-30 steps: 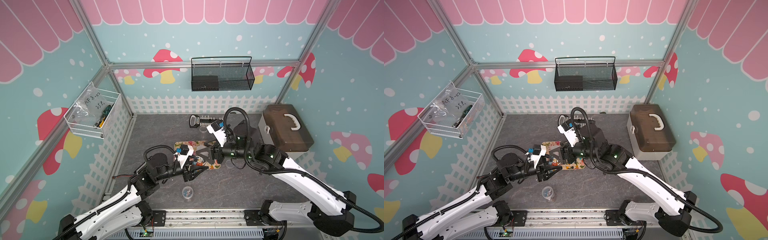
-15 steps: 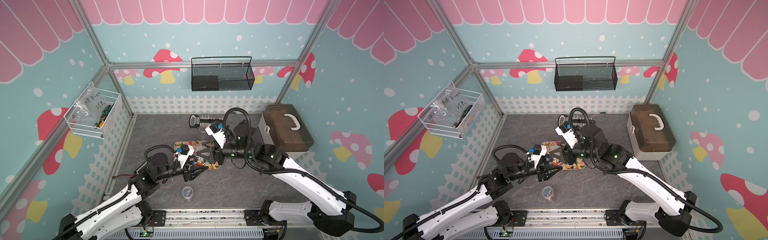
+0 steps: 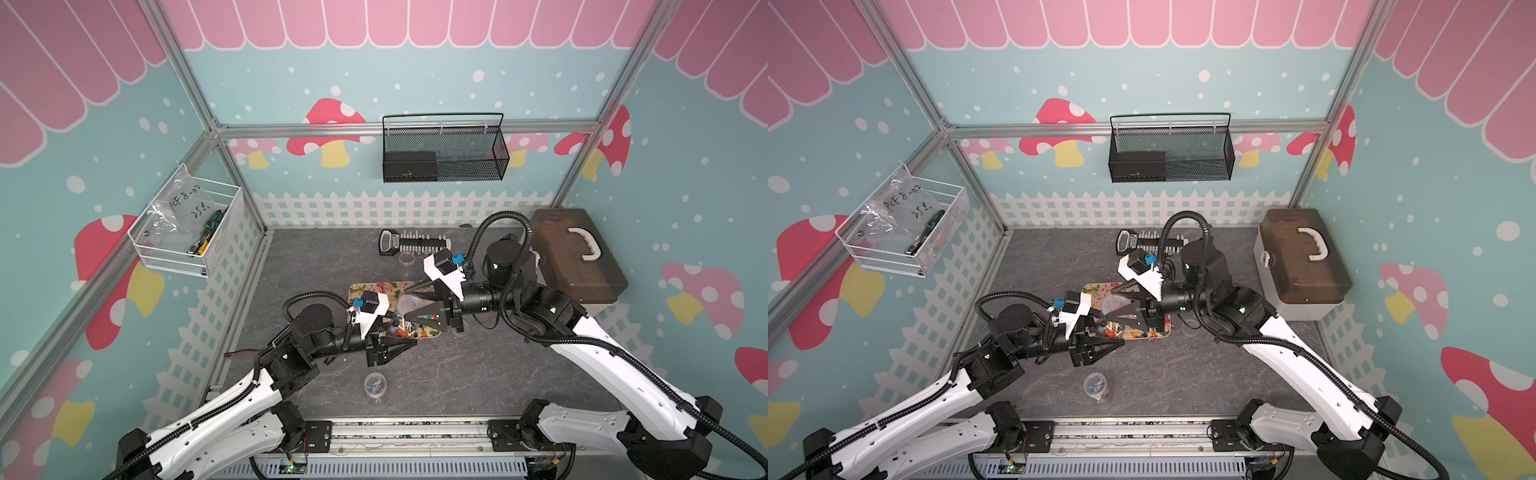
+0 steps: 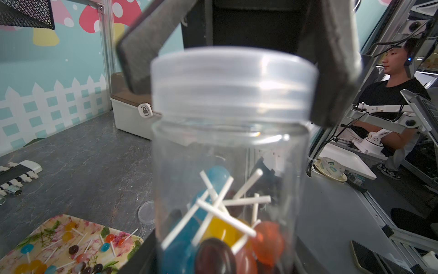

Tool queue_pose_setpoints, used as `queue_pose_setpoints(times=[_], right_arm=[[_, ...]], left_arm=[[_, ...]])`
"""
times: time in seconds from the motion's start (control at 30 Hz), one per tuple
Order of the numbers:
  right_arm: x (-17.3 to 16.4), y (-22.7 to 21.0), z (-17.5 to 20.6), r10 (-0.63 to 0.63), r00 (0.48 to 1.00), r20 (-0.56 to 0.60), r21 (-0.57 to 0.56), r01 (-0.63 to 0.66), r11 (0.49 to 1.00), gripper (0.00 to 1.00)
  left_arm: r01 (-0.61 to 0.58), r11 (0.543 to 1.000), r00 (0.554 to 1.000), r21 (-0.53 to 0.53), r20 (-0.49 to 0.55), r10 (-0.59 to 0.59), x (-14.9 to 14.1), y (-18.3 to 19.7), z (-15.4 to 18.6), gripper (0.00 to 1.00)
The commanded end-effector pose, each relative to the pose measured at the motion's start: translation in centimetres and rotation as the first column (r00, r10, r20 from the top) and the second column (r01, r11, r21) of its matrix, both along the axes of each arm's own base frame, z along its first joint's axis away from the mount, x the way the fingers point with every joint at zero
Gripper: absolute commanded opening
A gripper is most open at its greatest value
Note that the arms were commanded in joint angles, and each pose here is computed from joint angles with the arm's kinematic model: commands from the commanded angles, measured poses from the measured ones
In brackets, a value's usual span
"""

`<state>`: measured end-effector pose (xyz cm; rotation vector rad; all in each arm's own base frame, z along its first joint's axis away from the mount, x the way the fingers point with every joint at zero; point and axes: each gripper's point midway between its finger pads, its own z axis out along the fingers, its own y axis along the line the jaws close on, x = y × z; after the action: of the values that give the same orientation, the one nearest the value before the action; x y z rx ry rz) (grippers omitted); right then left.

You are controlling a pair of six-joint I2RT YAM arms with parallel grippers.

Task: Pour the candies out of the jar
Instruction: Unscrew the lid from the jar.

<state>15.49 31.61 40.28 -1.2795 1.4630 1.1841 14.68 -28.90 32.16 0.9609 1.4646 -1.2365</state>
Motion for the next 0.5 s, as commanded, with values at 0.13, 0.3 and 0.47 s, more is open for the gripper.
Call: queue_pose_setpoints(times=[0.13,0.3,0.47], right_arm=[[-0.6,-1.0,3.3,-0.03,1.0,0.01,0.11,0.028,0.994,0.77],[2.0,-2.2,3.1,-0.246,0.954,-0.171,0.102,0.266,0.959,0.79],[2.5,-1.6,0.6,-0.343,0.905,-0.251,-0.022,0.349,0.937,0.79]], left_arm=[[-0.087,0.996,0.996,0.015,-0.027,0.087,0.9,1.1,-1.0,0.58],[-0.117,0.993,0.993,0.012,-0.021,0.117,1.2,1.5,-1.2,0.58],[-0.127,0.992,0.992,0.021,-0.018,0.127,1.5,1.4,-1.3,0.58]])
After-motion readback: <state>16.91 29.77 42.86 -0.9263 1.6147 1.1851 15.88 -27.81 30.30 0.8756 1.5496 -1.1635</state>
